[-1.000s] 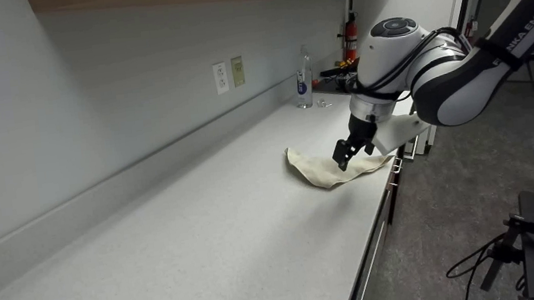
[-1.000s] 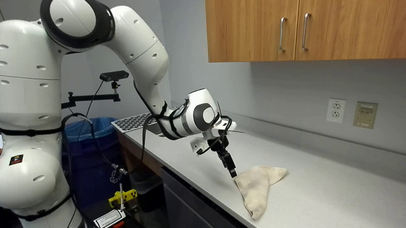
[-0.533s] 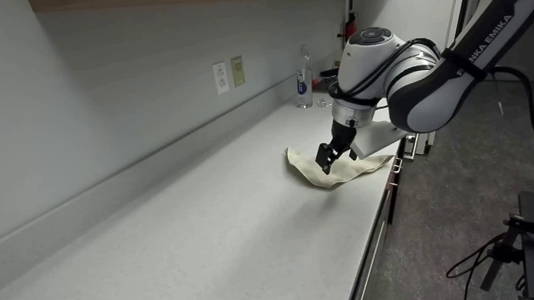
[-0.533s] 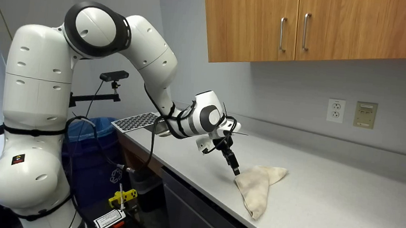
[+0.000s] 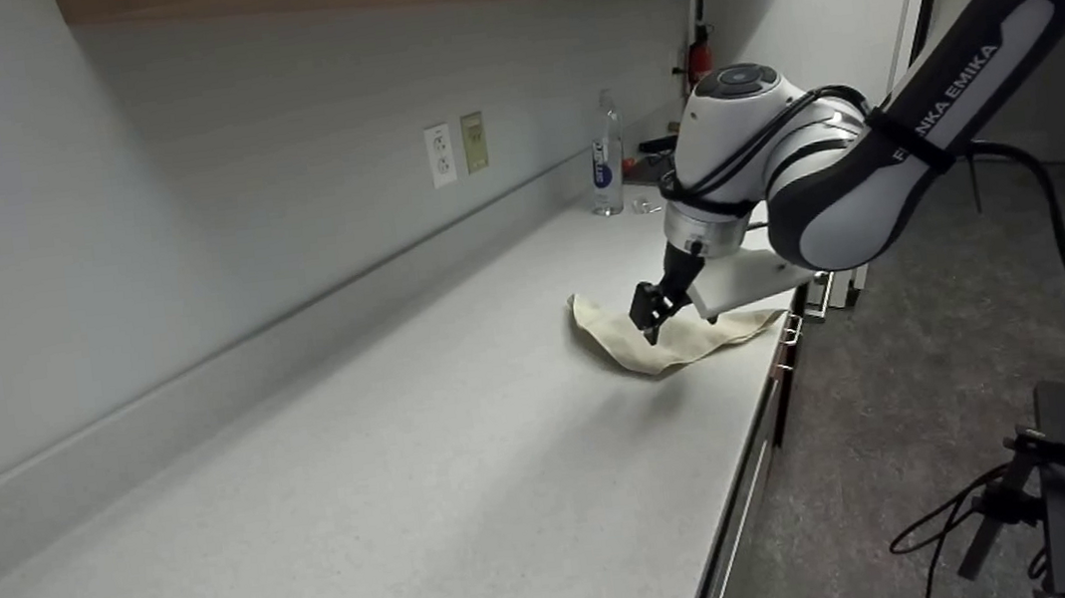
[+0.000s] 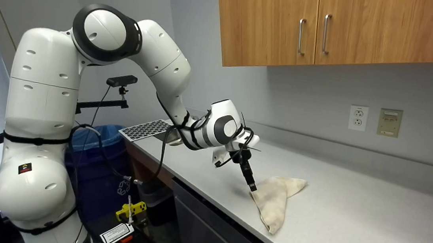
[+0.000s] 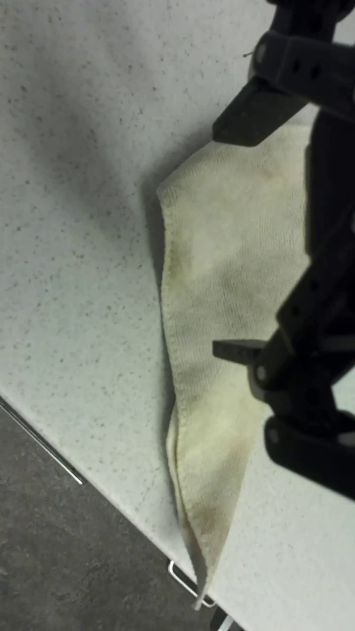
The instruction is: Lay the cloth flat on the countertop
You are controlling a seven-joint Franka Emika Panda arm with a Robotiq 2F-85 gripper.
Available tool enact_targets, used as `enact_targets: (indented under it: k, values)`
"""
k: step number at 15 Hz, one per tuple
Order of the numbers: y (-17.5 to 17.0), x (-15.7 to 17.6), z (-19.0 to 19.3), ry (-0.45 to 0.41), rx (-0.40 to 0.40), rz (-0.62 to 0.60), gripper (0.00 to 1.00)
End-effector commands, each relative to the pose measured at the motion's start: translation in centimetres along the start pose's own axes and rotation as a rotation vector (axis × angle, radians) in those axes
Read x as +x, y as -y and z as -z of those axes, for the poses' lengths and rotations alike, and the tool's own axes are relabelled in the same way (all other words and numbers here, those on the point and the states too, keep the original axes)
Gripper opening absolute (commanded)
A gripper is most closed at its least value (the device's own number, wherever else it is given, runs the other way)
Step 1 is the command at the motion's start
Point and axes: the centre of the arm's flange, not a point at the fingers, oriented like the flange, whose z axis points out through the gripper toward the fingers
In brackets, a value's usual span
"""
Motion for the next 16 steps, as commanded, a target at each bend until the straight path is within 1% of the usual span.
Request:
enact_targets:
  k: [1,3,5,8,11,12,15,16]
  values:
    - [0.7,0.9,-2.1,-0.019,0.017,-0.199,1.0]
    - [1.2,1.0,-2.9,-0.014,0.027,-0.297,1.0]
    - [1.9,1.0,-3.6,-0.009,0.032,-0.367,1.0]
    - [3.6,0.5,-4.3,0.002,0.046,-0.43,1.0]
    - [4.5,0.3,-5.0,0.009,0.055,-0.476,1.0]
    - [4.6,0.3,-5.3,0.004,0.057,-0.484,0.97]
    - [4.1,0.8,-6.2,-0.008,0.052,-0.511,0.79]
    - [3.8,1.0,-6.5,-0.014,0.047,-0.516,0.63]
